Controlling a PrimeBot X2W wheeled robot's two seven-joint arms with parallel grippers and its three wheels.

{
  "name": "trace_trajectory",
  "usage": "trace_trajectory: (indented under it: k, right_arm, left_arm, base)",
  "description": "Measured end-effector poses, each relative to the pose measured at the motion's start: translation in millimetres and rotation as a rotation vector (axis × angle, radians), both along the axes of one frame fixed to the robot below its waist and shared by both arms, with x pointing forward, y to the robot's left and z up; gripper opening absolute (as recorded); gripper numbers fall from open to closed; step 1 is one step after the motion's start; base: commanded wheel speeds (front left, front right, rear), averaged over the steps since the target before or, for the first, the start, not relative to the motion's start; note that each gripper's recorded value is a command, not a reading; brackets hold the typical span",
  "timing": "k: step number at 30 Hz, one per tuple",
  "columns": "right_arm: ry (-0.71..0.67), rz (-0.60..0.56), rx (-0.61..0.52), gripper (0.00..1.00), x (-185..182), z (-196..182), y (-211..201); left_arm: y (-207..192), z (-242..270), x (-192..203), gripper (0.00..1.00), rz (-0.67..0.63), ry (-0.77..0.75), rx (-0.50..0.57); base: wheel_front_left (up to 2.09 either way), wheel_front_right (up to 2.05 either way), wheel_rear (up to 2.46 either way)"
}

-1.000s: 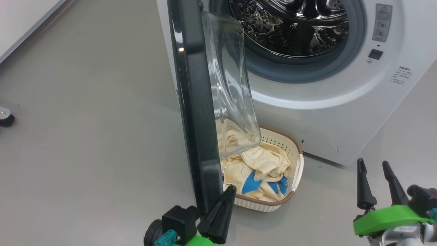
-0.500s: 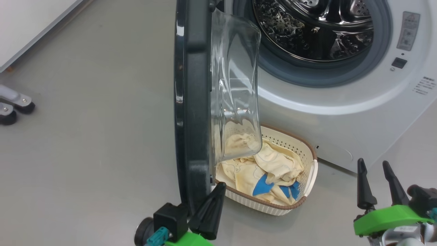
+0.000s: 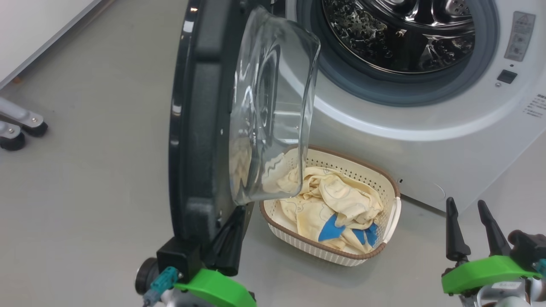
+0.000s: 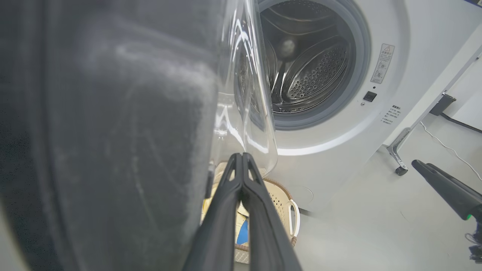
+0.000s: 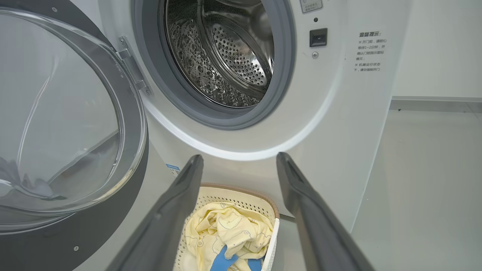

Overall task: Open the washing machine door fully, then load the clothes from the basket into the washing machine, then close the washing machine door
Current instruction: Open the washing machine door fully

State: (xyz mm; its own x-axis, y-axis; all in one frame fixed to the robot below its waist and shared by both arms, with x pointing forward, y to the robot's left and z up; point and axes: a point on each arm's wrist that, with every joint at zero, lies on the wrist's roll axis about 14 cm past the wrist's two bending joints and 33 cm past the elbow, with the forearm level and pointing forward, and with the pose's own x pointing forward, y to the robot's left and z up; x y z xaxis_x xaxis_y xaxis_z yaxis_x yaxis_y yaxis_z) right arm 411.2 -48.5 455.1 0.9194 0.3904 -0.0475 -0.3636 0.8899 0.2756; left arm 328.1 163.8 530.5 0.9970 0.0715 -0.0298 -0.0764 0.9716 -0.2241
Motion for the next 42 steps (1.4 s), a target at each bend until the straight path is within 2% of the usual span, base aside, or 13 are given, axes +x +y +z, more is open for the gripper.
trace_trajectory:
  k: [11,42]
  right_arm:
    - [0.007,-0.008,-0.007,1.00,1,-4,-3]
    - [0.036,0.004,-0.020,1.00,8,-19,1]
  left_arm:
    - [32,-9,3,0.00,0.079,0.017,0.027]
    - [157,-23,13,0.00,0.430,0.015,0.053]
  base:
    - [0.00,0.00,0.00]
    - [0.00,0.00,0.00]
